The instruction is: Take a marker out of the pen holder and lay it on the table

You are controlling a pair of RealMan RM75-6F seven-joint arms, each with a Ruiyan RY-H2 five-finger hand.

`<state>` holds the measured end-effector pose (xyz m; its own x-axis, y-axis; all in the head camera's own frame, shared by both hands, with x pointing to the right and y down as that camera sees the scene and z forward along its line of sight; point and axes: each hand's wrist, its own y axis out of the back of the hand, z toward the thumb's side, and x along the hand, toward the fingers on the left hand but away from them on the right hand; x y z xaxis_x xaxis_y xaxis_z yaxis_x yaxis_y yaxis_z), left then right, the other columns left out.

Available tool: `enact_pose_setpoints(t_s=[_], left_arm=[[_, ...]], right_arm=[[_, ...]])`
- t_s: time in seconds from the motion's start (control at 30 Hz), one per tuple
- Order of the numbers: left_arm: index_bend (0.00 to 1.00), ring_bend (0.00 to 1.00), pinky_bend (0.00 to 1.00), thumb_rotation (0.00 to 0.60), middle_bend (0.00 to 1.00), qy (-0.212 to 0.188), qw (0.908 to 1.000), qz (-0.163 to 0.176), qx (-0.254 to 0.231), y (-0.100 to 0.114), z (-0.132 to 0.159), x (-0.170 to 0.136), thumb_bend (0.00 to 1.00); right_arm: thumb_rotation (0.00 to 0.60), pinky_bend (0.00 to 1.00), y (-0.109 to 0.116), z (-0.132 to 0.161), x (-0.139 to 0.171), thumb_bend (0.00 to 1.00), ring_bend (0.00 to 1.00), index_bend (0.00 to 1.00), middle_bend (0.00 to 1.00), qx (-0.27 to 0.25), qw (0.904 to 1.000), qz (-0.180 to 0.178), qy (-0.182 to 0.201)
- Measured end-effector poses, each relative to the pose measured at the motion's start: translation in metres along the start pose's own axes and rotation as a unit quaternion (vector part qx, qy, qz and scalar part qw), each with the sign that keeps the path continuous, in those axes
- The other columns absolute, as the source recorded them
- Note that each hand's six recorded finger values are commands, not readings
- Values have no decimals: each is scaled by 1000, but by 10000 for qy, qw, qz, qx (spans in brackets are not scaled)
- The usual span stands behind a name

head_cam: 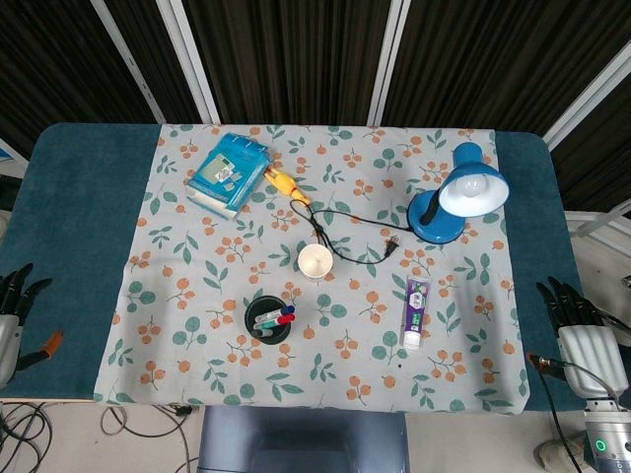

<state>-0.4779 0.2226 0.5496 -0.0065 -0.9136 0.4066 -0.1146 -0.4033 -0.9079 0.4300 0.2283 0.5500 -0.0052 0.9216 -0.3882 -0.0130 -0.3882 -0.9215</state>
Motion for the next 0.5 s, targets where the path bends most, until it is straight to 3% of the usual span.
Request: enact_pose_setpoints(t_s=[0.5], left_arm=[[162, 0, 0, 600, 1, -64, 10000, -21, 46, -3, 2, 0, 246]], right_arm=[[600, 178, 0, 0, 0, 169, 66, 20, 0, 12, 10000, 10, 8]])
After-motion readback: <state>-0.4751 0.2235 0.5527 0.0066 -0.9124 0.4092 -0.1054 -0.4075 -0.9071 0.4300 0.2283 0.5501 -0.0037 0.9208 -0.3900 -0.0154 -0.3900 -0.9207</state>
